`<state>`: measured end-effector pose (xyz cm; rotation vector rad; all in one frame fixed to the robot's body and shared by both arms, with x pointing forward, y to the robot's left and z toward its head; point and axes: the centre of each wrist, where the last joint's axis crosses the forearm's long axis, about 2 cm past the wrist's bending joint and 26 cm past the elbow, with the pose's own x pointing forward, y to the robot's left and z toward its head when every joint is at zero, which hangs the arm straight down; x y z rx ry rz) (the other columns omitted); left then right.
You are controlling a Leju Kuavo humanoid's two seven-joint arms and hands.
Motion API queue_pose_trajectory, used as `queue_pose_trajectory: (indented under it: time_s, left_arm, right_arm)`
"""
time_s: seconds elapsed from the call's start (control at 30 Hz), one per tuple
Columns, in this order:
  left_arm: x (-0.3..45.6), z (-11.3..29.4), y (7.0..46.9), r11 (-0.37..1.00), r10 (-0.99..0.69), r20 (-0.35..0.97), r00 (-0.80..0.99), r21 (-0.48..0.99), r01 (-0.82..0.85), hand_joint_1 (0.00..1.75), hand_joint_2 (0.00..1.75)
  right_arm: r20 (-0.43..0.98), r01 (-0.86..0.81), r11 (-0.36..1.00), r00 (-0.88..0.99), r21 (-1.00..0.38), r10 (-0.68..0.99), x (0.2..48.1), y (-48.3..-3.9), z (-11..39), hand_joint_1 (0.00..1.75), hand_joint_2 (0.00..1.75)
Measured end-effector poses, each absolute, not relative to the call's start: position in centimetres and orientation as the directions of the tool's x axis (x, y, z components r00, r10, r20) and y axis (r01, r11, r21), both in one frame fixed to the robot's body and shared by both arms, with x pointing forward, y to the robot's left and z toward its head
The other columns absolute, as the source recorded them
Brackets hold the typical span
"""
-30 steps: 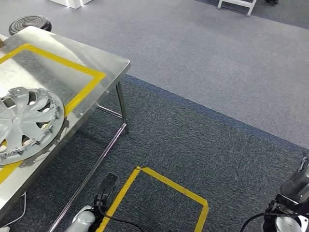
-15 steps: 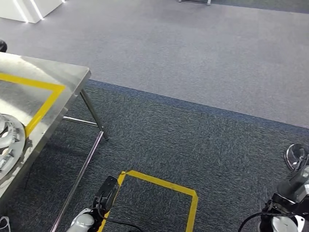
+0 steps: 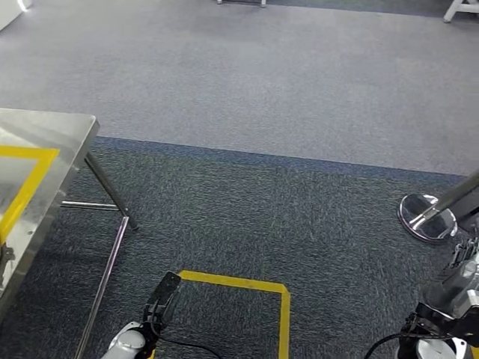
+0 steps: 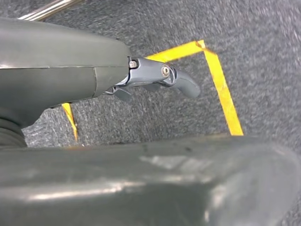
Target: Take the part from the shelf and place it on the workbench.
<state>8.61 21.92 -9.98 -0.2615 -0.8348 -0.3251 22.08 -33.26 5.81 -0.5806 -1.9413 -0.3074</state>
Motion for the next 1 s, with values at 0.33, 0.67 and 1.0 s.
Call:
queue_pose_trajectory:
  time_s: [0.33, 0.67, 1.0]
  left_arm:
    - [9.07, -9.89, 21.99, 0.919, -0.179, 0.763, 0.621, -0.095, 0.382, 0.00, 0.00]
    - [9.15, -9.87, 21.99, 0.917, -0.180, 0.758, 0.627, -0.100, 0.385, 0.00, 0.00]
    - [9.35, -9.84, 22.02, 0.917, -0.181, 0.760, 0.625, -0.099, 0.385, 0.00, 0.00]
  right_arm:
    - [0.901, 0.518, 0.854, -0.351, -0.041, 0.255, 22.16, -33.04, 6.02, 0.00, 0.00]
    - [0.900, 0.509, 0.860, -0.357, -0.036, 0.249, 22.35, -32.75, 6.18, 0.00, 0.00]
    - [0.902, 0.504, 0.863, -0.357, -0.034, 0.244, 22.34, -32.54, 6.20, 0.00, 0.00]
